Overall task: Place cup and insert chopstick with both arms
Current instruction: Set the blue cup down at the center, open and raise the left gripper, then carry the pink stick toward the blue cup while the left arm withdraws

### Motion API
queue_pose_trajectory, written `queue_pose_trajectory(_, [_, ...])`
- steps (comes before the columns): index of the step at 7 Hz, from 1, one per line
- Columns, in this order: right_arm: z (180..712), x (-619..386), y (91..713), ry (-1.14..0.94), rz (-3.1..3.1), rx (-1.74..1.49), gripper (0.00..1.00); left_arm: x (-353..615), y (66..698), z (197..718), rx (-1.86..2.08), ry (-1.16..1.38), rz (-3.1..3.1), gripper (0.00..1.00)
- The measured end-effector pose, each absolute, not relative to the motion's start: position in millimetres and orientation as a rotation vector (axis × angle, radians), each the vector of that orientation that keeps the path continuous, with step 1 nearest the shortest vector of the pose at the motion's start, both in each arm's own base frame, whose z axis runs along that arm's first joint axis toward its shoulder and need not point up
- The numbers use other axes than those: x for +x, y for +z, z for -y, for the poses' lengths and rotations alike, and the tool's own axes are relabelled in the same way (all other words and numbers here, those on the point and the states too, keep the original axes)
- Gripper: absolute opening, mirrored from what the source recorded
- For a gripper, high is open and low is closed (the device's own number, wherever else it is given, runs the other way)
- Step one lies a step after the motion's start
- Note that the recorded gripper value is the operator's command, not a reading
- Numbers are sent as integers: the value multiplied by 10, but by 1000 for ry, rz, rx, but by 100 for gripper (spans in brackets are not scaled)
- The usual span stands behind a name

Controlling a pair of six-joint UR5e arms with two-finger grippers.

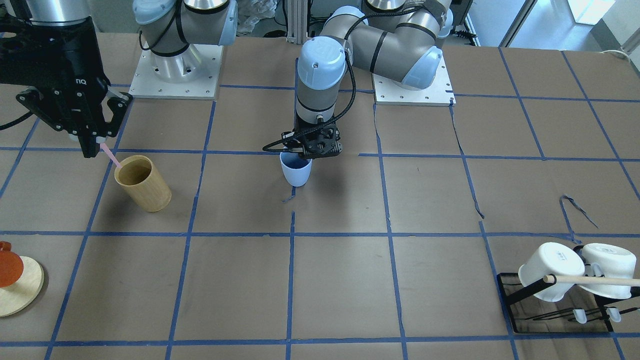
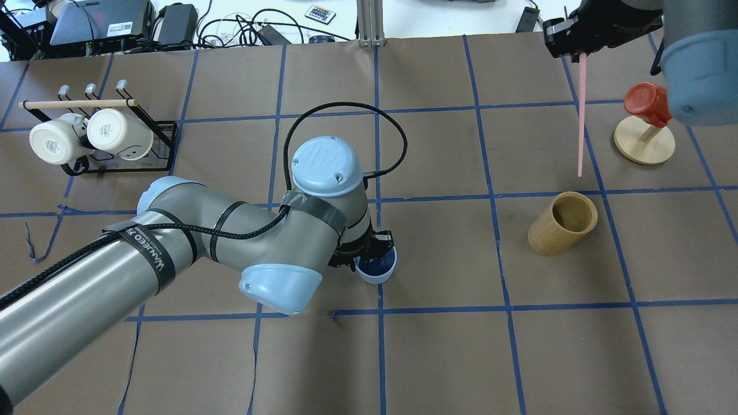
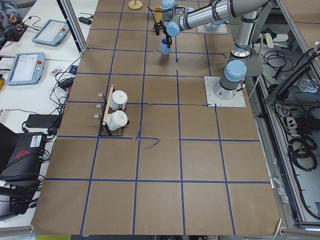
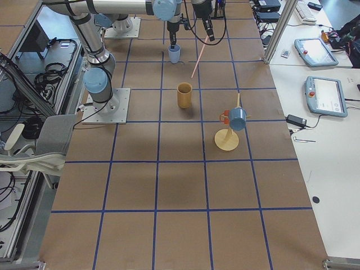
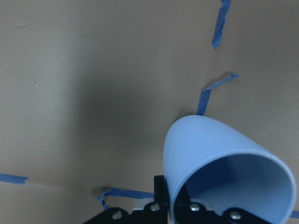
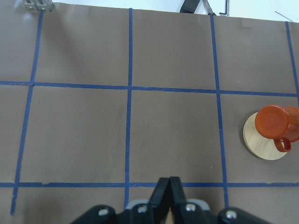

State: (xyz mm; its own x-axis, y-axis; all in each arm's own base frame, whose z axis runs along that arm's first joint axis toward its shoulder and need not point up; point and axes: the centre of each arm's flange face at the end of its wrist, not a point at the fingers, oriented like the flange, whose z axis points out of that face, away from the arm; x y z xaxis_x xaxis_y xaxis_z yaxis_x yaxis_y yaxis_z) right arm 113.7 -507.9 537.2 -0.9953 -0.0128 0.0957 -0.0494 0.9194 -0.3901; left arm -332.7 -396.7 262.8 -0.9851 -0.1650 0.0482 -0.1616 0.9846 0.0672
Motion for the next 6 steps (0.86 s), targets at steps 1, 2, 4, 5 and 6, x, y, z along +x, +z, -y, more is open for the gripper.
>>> queue_pose_trajectory(1, [5077,1165,5384,621,3009,10,0,-3316,2803,4036,232,-66,3043,100])
queue_pose_trajectory(2, [5070,1192,5392,631,3023,-39,0,-3213,3075,4168,170,-26,3021,100])
queue_pose_trajectory(4, [5048,1284,5404,648,3040,-119,0,-2578,3830,4560,-16,6,3029,100])
queue_pose_trajectory(5, [5021,1418,5397,657,3051,-159,0,-2177,4206,4756,-105,46,3059,100])
queue_pose_trajectory(6, [4972,1617,5389,665,3064,-193,0,-1831,4507,4915,-172,95,3099,100])
